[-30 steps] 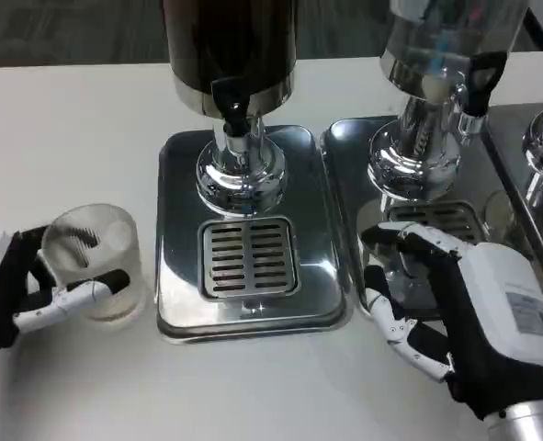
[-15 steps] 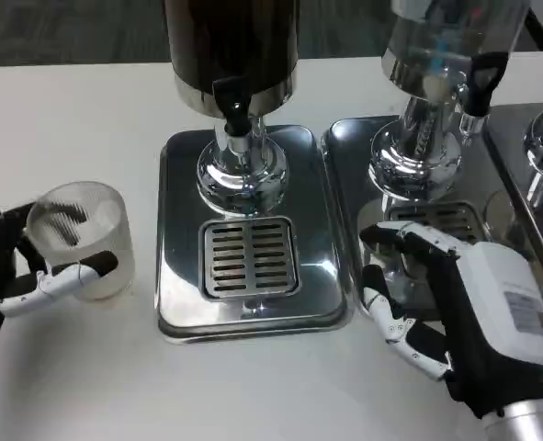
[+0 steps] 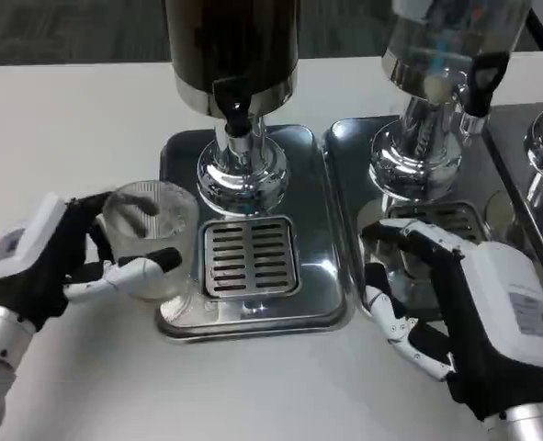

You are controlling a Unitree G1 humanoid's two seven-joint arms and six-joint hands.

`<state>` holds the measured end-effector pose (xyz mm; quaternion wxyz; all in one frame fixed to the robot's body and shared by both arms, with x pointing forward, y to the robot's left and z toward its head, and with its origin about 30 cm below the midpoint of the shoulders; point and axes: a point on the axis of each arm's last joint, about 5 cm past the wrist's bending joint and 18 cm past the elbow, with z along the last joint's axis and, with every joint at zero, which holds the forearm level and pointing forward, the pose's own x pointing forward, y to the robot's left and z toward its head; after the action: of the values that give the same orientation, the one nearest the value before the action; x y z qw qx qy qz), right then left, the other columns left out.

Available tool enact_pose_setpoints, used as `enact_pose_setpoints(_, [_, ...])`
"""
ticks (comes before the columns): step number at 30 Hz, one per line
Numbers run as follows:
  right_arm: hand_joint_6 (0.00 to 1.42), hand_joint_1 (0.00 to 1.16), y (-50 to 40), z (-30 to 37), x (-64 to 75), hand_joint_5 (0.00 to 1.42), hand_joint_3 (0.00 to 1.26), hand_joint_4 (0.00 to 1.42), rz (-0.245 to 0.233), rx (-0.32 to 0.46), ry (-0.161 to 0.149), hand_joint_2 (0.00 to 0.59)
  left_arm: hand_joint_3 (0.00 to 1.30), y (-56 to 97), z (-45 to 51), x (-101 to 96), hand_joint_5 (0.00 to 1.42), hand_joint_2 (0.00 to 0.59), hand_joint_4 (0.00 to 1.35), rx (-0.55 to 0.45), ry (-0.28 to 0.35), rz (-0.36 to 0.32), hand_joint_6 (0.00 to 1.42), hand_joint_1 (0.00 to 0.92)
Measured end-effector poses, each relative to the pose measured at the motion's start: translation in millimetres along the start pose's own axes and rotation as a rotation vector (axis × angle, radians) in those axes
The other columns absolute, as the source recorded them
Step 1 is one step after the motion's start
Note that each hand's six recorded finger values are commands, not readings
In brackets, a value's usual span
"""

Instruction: Grasp the cup under the faucet to collect the drink, then remove the cup.

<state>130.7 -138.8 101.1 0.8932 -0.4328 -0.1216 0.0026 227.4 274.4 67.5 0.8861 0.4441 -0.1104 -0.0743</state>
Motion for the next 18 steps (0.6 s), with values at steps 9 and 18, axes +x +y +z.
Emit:
enact_pose_setpoints(9, [0.34,0.48,-0.1,2.9,-1.6,0.37,0.41,0.36,-0.015,0.011,0.004,0.455,0.52,-6.4,6.7,9.8,0.97,0.15,0.6,0.004,-0.035,-0.043,1.31,0.228])
enact_pose_setpoints(18, [0.34,0.48,0.0,4.9,-4.7,0.37,0.41,0.36,-0.023,0.011,0.01,0.455,0.52,-12.8,14.9,24.4,0.97,0.151,0.59,0.012,-0.044,-0.061,1.29,0.22])
